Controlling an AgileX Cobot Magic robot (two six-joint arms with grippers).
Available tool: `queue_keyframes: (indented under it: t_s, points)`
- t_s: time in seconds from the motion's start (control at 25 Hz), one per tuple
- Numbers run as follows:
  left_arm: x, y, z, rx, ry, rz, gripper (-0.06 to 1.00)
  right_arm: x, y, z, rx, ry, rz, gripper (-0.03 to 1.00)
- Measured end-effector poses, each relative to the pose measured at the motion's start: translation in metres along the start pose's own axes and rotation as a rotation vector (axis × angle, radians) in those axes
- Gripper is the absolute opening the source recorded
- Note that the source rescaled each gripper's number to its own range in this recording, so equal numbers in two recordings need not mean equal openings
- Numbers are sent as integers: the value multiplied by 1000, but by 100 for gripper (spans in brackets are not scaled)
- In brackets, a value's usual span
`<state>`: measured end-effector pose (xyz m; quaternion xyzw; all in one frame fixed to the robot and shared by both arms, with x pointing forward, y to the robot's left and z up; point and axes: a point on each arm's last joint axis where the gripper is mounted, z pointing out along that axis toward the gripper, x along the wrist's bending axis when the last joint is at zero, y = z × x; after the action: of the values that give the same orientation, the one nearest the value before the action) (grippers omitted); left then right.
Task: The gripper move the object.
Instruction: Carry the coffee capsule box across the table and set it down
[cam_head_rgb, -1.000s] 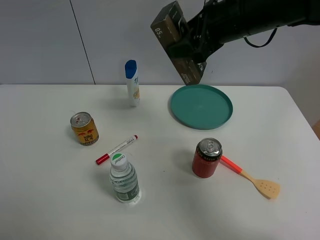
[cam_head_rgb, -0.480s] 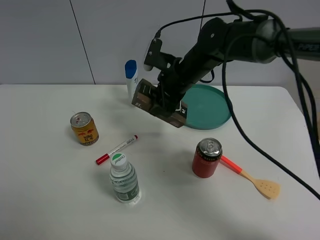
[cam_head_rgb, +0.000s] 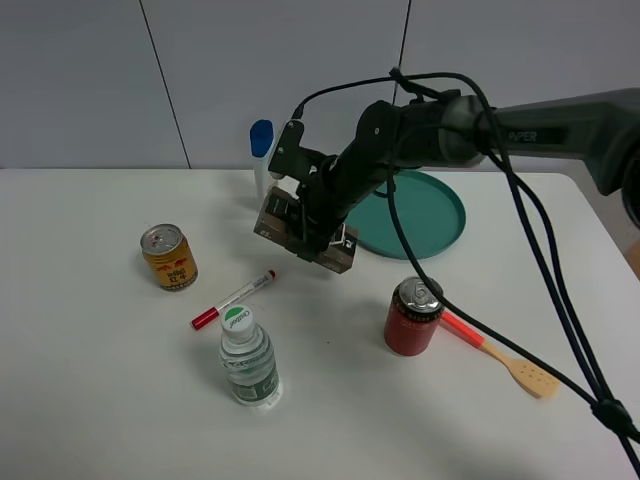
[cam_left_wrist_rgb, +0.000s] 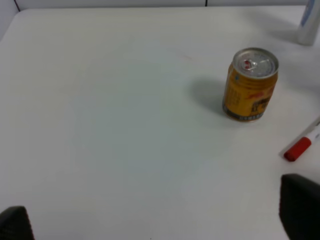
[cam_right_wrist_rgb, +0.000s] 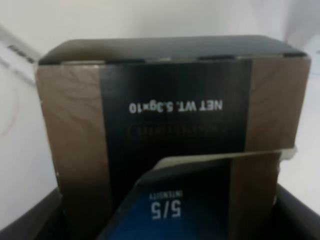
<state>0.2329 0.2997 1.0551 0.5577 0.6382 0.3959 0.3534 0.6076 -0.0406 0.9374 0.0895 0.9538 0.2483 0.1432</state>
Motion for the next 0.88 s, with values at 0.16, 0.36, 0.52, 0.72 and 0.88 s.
queue_keyframes:
  t_s: [0.16, 0.36, 0.52, 0.72, 0.88]
  points:
    - [0, 0, 0, 0, 0, 0, 100, -2, -6, 15, 0, -33, 9, 0]
    - [0, 0, 0, 0, 0, 0, 100, -3, -8, 22, -9, -43, 34, 0]
    - [0, 0, 0, 0, 0, 0, 100, -4, -7, 22, -20, -58, 49, 0]
    - [0, 0, 0, 0, 0, 0, 100, -4, -6, 22, -29, -54, 77, 0]
    - [0, 0, 0, 0, 0, 0, 100, -4, -6, 22, -31, -52, 120, 0]
